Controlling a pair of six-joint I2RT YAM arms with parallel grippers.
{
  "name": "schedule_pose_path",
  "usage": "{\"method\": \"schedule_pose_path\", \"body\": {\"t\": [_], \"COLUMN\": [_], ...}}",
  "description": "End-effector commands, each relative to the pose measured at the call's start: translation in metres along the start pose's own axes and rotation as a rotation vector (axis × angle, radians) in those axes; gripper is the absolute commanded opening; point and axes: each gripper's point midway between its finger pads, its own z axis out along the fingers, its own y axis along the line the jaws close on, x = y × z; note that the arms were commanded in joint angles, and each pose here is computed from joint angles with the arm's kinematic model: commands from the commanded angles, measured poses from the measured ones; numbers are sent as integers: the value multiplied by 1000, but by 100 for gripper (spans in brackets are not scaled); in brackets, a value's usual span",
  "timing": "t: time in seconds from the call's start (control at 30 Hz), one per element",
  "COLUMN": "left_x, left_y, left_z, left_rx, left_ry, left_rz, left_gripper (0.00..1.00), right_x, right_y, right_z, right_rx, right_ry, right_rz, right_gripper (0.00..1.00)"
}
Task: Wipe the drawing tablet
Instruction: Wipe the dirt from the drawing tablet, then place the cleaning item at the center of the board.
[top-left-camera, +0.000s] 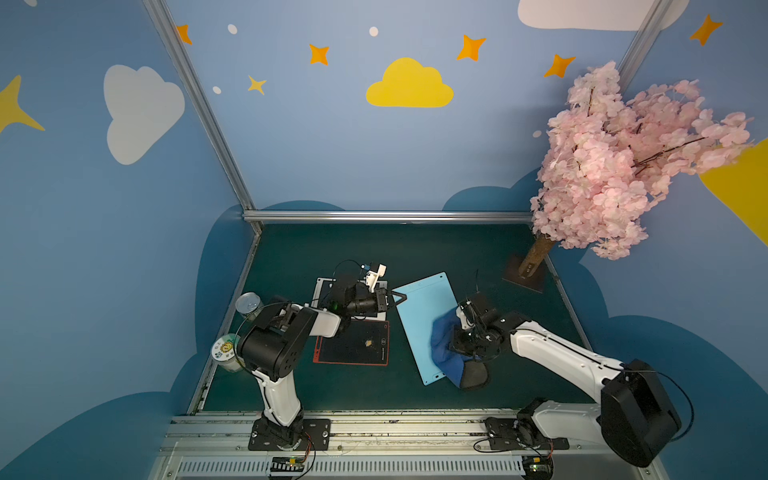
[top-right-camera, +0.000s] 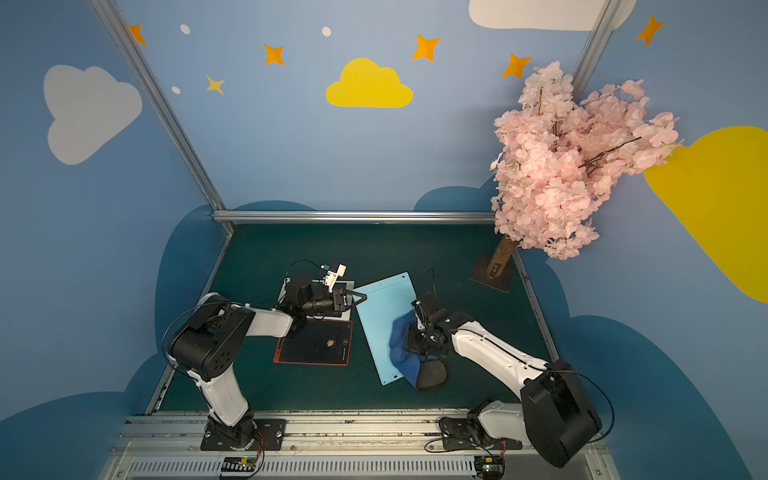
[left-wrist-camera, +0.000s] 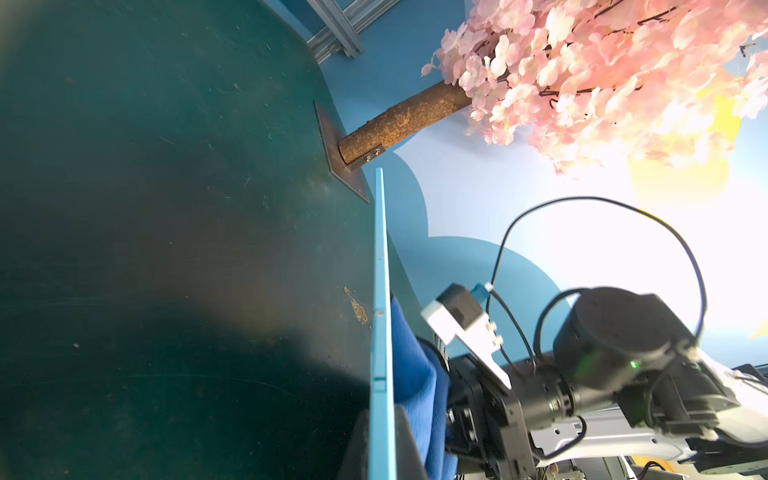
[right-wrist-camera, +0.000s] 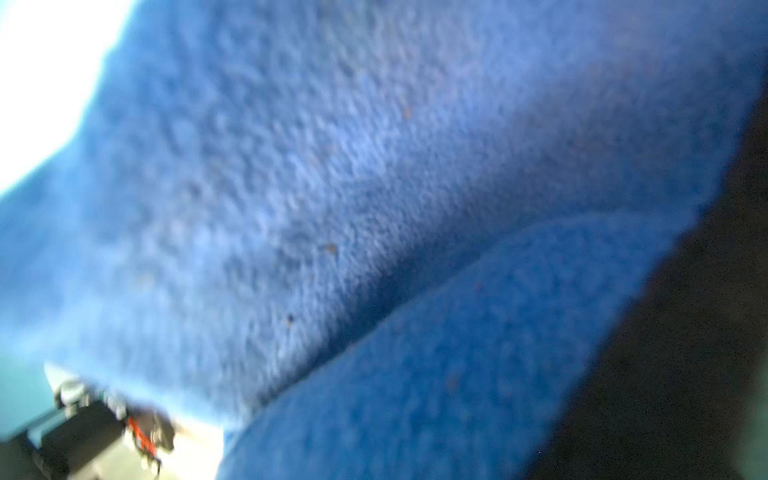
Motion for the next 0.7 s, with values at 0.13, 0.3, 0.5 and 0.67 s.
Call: {"method": "schedule_pose_path", "body": {"t": [0.13,0.3,0.5,0.67], "left_x": [-6,-6,-7,-7], "left_y": [-19,-20,-22,-22], "left_z": [0,1,2,1], "left_rx": [53,65,73,74], "left_ry": [2,1,0,-1], "left_rz": [74,67,66,68], "left_gripper": [3,3,3,3], "right_x": [-55,-99,-115,-129], "right_y": [-7,-70,-130,-166], "right_z": [-88,-193,-262,-256], "right_rx": [74,427,760,855], "right_ry": [-288,-696,-1049,-1187], "right_rz": [48,145,337,440], "right_gripper": [0,0,0,0]}}
